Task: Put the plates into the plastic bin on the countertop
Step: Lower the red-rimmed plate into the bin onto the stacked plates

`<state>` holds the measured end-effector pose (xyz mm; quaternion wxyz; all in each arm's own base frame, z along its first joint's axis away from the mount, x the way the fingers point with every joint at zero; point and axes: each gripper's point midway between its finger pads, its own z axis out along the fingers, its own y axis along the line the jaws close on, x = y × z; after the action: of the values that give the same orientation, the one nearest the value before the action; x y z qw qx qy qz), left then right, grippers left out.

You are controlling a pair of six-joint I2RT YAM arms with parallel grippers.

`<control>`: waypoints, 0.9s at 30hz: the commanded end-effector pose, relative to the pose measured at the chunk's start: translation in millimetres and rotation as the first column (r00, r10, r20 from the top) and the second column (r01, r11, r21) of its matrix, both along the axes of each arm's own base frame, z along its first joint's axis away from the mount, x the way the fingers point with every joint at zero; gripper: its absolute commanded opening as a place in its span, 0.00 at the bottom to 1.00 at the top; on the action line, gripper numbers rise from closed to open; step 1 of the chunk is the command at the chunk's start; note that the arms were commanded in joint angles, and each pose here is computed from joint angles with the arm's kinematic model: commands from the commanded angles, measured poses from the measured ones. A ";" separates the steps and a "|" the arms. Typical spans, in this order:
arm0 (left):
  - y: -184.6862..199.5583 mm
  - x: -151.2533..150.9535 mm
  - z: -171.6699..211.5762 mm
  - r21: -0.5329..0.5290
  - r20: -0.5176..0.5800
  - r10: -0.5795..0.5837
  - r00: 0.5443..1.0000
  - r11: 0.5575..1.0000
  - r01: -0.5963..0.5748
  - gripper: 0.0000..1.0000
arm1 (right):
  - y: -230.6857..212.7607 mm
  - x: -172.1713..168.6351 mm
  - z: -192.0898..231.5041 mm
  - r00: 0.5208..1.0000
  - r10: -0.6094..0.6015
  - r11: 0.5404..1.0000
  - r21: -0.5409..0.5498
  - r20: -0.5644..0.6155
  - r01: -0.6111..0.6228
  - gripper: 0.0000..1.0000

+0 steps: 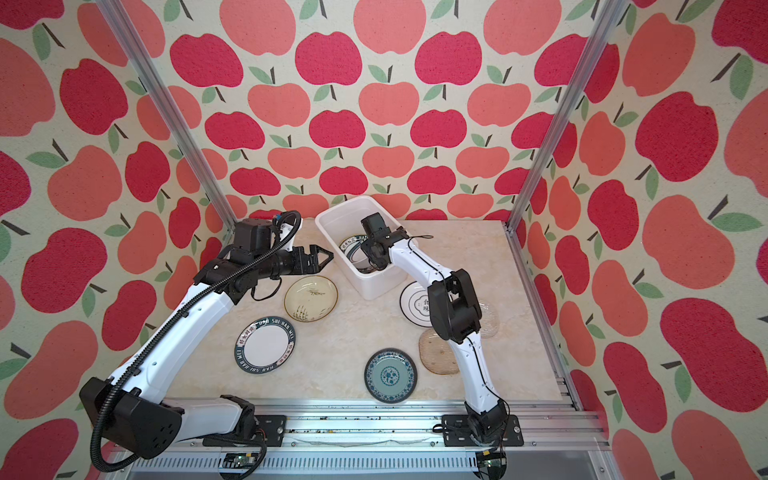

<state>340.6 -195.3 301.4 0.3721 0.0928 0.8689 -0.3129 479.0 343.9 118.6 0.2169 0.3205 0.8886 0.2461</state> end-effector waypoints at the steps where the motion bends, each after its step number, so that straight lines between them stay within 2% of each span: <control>1: -1.4 -1.0 7.2 0.019 0.015 -0.016 1.000 1.000 0.016 0.99 | -4.5 10.6 3.6 1.000 0.001 1.000 0.006 0.012 -0.001 0.02; 27: 0.5 -7.5 -4.3 0.063 -0.006 -0.016 1.000 0.998 0.016 0.99 | -0.3 2.1 -37.4 0.998 -0.010 0.999 0.050 -0.063 0.013 0.19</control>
<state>332.9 -196.3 291.8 0.3550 0.1027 0.8801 -0.2980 477.5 350.1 95.9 0.1863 0.3250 0.8887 0.2645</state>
